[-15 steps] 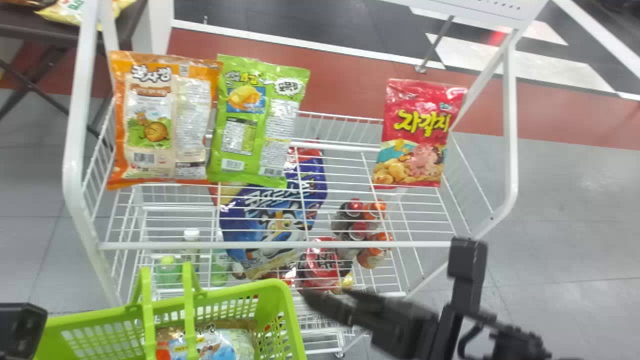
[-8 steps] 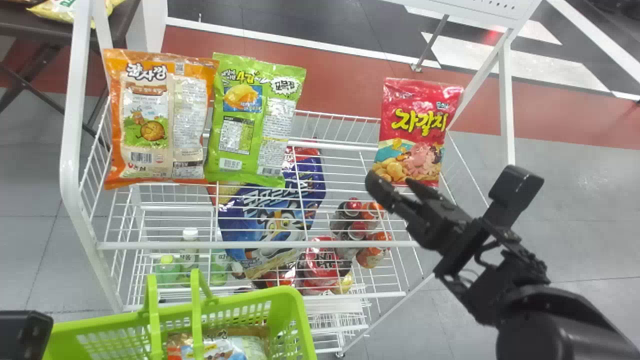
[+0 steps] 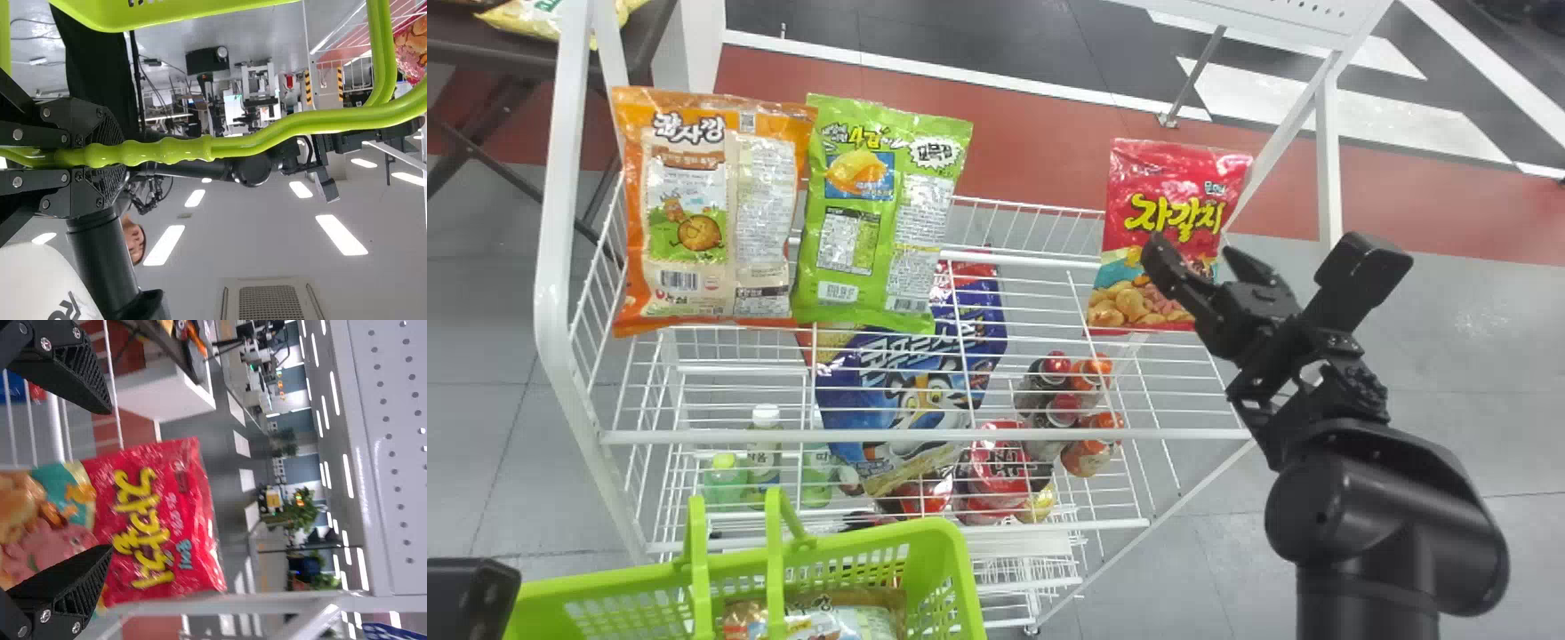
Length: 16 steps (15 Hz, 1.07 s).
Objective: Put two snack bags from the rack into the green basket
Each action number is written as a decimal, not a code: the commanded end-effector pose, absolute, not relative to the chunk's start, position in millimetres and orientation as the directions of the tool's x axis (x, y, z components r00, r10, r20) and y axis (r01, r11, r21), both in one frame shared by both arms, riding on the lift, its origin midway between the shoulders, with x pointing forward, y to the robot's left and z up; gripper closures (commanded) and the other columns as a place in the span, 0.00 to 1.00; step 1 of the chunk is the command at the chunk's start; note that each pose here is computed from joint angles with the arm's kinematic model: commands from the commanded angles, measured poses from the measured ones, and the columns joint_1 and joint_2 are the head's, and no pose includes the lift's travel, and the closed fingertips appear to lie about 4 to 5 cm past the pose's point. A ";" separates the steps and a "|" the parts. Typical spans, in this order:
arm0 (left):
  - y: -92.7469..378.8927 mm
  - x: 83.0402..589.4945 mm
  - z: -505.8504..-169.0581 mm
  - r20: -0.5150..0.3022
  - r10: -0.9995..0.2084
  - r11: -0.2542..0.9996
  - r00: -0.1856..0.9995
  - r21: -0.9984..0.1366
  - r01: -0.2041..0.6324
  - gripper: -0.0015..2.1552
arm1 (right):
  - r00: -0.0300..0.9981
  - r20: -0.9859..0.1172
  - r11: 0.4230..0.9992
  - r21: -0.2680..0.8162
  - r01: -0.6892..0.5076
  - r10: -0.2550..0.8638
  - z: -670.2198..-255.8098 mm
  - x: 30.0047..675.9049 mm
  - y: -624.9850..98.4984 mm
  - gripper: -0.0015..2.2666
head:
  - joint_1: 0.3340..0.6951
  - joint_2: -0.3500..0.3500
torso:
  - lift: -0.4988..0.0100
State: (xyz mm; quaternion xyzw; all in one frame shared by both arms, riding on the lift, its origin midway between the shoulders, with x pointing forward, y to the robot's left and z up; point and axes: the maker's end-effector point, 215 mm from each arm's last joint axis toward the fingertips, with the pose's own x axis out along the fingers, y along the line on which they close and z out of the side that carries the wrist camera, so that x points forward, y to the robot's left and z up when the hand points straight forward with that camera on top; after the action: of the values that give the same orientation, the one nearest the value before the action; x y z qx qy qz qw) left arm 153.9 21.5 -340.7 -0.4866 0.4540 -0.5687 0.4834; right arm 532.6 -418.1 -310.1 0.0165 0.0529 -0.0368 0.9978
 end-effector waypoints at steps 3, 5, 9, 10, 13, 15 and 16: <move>25.2 157.0 -341.5 0.108 -0.993 -0.113 -0.056 -0.987 0.112 0.55 | 0.984 -0.145 0.994 -0.065 0.091 -0.100 -327.4 549.0 -452.1 0.04 | 1.00 0.00 | 0.97; 25.4 158.1 -342.5 0.106 -0.993 -0.112 -0.054 -0.988 0.111 0.55 | 0.981 -0.170 0.995 -0.053 0.087 -0.095 -341.0 554.0 -454.9 0.04 | 1.00 0.00 | 0.97; 26.8 160.4 -345.8 0.107 -0.993 -0.111 -0.050 -0.989 0.101 0.55 | 0.974 -0.216 0.997 -0.055 0.056 -0.067 -371.9 574.4 -443.2 0.05 | 1.00 0.00 | 0.97; 27.0 160.4 -346.6 0.107 -0.993 -0.111 -0.049 -0.989 0.098 0.55 | 0.973 -0.224 0.997 -0.053 0.049 -0.060 -378.8 578.8 -439.0 0.05 | 1.00 0.00 | 0.97; 30.0 163.9 -349.9 0.113 -0.993 -0.116 -0.040 -0.990 0.085 0.55 | 0.973 -0.227 0.997 -0.077 0.011 -0.028 -383.8 587.5 -428.2 0.06 | 1.00 0.00 | 0.97; 31.1 164.9 -353.4 0.110 -0.993 -0.112 -0.036 -0.991 0.077 0.55 | 0.971 -0.236 0.996 -0.089 0.016 -0.036 -385.1 597.4 -428.6 0.08 | 1.00 0.00 | 0.97; 31.5 165.4 -354.4 0.110 -0.993 -0.112 -0.034 -0.991 0.074 0.55 | 0.971 -0.237 0.996 -0.088 0.024 -0.044 -384.5 602.7 -430.9 0.08 | 1.00 0.00 | 0.97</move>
State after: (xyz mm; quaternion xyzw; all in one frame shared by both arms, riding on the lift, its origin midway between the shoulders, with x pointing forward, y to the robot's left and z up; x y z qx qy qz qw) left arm 164.8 30.8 -351.9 -0.4992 0.4575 -0.5558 0.4822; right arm 595.1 -430.2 -384.2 -0.0422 0.1179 -0.0145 0.9920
